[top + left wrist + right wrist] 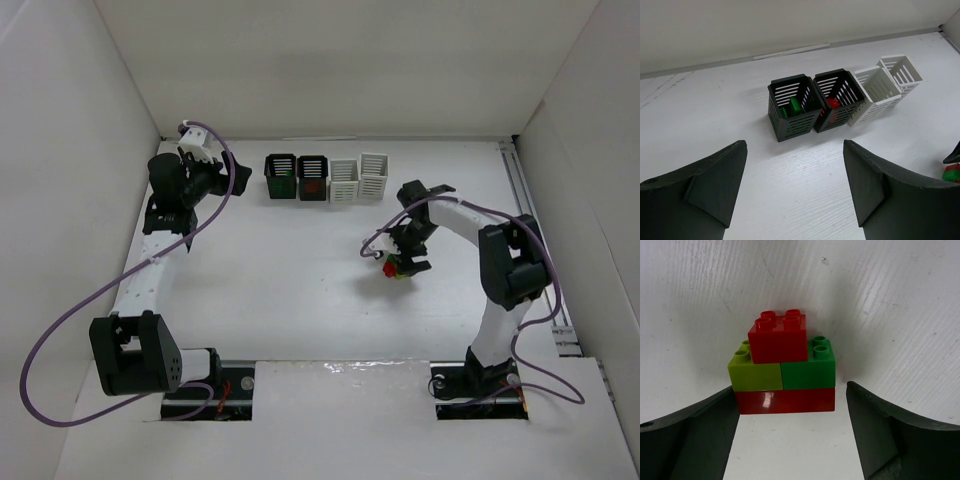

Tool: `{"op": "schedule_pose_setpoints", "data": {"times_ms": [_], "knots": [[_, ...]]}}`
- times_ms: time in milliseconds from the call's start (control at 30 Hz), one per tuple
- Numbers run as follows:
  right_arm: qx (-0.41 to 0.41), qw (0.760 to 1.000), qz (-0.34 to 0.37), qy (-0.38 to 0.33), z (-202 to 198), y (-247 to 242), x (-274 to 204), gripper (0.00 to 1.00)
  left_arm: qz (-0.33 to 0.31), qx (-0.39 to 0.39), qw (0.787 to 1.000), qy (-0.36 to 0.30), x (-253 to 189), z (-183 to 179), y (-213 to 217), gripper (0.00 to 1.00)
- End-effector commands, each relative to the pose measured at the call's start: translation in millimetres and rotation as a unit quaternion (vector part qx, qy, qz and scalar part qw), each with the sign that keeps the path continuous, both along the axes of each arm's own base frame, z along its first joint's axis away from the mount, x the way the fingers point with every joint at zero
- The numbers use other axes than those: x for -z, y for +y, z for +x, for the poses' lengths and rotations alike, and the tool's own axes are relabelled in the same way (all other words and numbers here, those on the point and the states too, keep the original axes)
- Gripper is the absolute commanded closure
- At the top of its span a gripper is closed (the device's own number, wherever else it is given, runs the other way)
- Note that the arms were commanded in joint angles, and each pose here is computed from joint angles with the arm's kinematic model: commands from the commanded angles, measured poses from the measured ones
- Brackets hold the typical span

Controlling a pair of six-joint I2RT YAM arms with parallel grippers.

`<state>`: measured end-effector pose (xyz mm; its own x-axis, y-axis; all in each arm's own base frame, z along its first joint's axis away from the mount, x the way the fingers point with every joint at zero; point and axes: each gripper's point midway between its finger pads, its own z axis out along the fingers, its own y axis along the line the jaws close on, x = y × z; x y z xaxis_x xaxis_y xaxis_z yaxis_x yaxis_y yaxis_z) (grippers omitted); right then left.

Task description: Sort the legos into containers by color

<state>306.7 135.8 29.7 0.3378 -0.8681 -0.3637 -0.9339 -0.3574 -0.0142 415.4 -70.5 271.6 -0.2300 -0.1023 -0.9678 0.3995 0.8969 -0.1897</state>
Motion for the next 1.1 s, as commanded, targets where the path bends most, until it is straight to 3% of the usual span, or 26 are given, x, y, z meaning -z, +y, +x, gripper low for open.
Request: {"op": "schedule_pose_setpoints", "data": {"times_ms": [0, 400, 600, 667, 700, 867, 900, 1067], "knots": [[-0.004, 1.0, 0.015, 0.004, 4.1, 9.0, -5.9, 0.12, 0.005, -0.002, 0.999, -0.034, -23.9, 4.4, 3.1, 0.26], [0.005, 1.0, 0.027, -0.001, 4.8, 16.1, -5.1, 0.33, 0.013, -0.001, 0.999, -0.033, -22.2, 6.3, 3.8, 0.26], [0.022, 0.998, 0.054, 0.005, -0.8, 24.1, -15.2, 0.71, -0.004, 0.041, 0.998, -0.037, -27.1, -3.3, -10.5, 0.25], [0.067, 0.995, 0.08, -0.007, 10.3, 34.4, -35.0, 0.84, -0.017, 0.063, 0.997, -0.037, -24.0, -14.7, -18.5, 0.24], [0.084, 0.992, 0.097, -0.015, 17.5, 41.0, -44.5, 0.85, -0.024, 0.082, 0.996, -0.035, -22.6, -18.9, -24.6, 0.24], [0.218, 0.95, 0.214, -0.061, 64.1, 82.6, -118.5, 0.88, -0.075, 0.13, 0.989, -0.009, -18.5, -38.6, -48.3, 0.25], [0.266, 0.931, 0.243, -0.053, 67.4, 92.4, -138.7, 0.89, -0.079, 0.145, 0.986, -0.013, -22.0, -41.8, -55.9, 0.26], [0.308, 0.884, 0.323, -0.137, 86.4, 138.9, -196.8, 0.93, -0.083, 0.192, 0.978, 0.011, -15.6, -49.5, -87.9, 0.27]]}}
